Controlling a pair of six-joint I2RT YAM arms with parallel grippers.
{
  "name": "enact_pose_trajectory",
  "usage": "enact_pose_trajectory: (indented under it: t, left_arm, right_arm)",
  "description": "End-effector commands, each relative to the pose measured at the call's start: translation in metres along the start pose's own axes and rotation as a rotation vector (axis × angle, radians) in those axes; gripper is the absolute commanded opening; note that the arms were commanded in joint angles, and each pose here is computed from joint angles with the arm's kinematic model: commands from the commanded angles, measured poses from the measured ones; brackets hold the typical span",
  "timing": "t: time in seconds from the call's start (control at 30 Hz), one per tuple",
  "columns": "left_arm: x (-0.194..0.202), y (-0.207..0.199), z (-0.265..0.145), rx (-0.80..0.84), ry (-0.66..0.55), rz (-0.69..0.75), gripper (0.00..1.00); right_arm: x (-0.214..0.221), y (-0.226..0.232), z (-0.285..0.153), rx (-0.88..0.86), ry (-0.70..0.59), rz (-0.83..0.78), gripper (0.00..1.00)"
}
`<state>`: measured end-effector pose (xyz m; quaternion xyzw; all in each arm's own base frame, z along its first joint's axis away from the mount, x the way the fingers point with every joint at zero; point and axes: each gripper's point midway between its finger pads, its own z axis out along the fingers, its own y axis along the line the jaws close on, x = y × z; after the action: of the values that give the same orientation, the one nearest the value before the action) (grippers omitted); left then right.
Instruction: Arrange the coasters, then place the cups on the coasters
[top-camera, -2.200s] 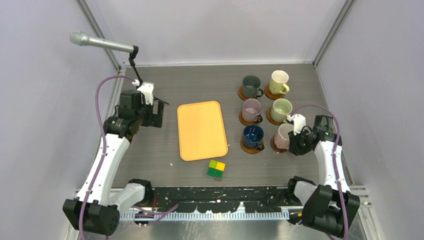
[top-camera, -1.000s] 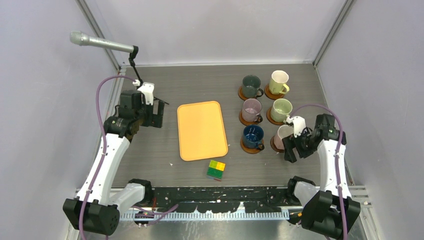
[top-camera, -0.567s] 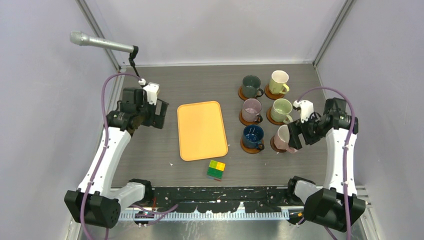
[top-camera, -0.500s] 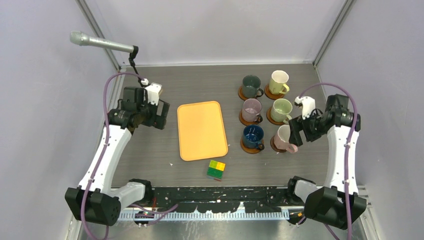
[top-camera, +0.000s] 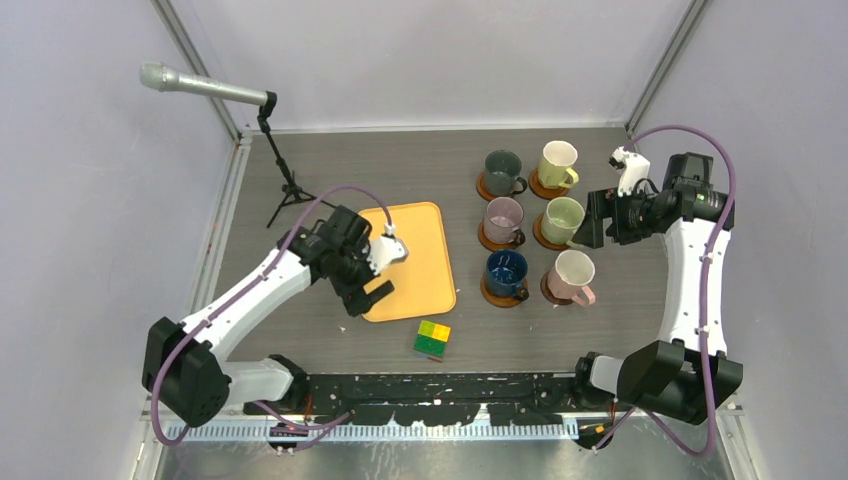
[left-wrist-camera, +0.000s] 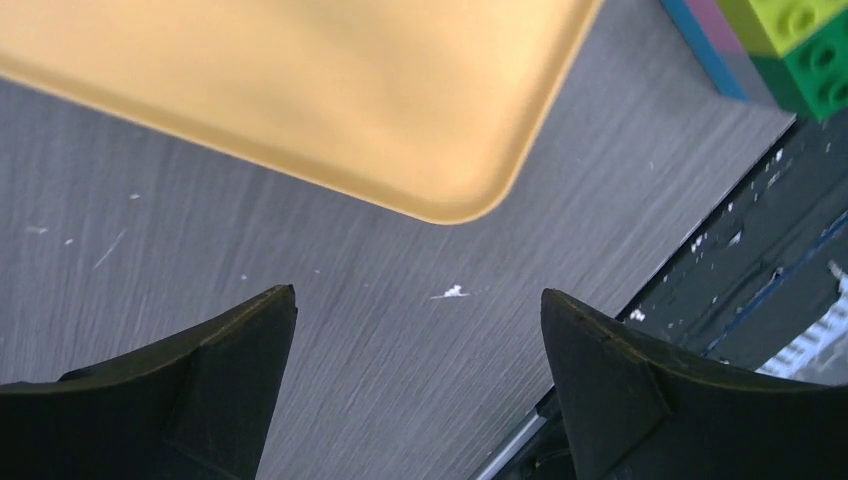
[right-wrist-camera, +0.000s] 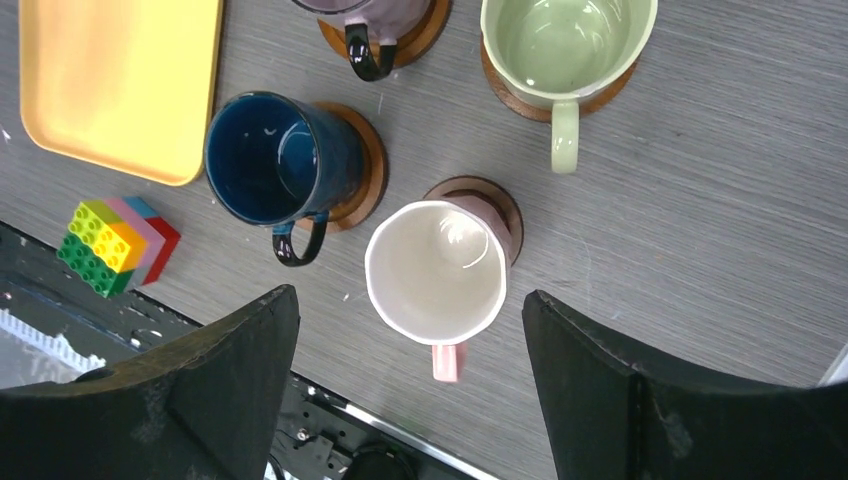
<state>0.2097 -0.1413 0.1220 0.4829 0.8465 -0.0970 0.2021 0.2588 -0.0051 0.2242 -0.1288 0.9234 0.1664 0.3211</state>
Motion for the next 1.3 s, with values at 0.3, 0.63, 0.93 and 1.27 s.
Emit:
enact_pose_trajectory:
  t: [0.3, 0.63, 0.93, 1.27]
  left_arm:
    - [0.015, -0.048, 0.054, 0.073, 0.022, 0.397, 0.89]
    - [0.01, -0.03, 0.097, -0.023, -0.017, 0.53, 0.67]
    - [0.008, -0.023, 0.121, -0.036, -0.018, 0.658, 0.52]
    - [0.009, -0.008, 0.137, -0.05, 0.027, 0.747, 0.47]
  right_arm:
    - [-0.023, 0.003, 0.003, -0.035, -0.084, 0.068, 0.87]
    - [-0.023, 0.002, 0.006, -0.037, -0.077, 0.083, 0.86]
    - [-0.02, -0.001, 0.008, -0.03, -0.066, 0.083, 0.87]
    - [-0.019, -0.004, 0.012, -0.033, -0.051, 0.093, 0.87]
